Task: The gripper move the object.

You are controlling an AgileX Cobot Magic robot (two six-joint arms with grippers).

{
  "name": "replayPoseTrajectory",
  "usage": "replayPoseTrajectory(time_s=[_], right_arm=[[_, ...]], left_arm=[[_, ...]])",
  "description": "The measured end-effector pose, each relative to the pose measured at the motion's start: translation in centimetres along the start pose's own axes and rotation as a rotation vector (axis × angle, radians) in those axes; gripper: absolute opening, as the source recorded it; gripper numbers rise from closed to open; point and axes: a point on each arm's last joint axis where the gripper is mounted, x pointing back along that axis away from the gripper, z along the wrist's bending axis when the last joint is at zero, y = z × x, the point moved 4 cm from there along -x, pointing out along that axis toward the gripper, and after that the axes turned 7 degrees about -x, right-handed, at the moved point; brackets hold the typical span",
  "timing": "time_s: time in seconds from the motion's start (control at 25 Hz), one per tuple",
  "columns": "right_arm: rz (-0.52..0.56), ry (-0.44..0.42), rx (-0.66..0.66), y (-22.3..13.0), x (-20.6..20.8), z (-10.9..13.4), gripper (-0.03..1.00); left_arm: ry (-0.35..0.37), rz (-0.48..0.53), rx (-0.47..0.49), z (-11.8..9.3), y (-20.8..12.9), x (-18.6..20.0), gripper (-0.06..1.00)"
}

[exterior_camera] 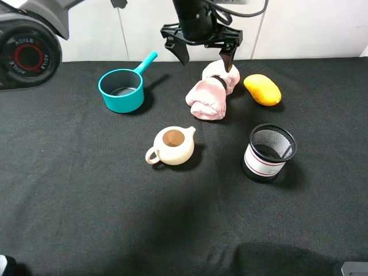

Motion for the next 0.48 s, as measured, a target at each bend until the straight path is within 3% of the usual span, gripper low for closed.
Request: replayPoseTrajectory(time_s=[0.32, 0.48], right_arm=[[0.0, 0.002, -0.001, 0.0, 0.0, 0.0, 0.69], [0.0, 0.001, -0.001, 0.0, 0.0, 0.0, 0.69]], left_arm=[[0.044, -0.037, 0.006, 1.4, 0.4, 1.9, 0.96], [0.062, -0.029, 0.044, 3.6, -0.1, 3.2, 0.96]])
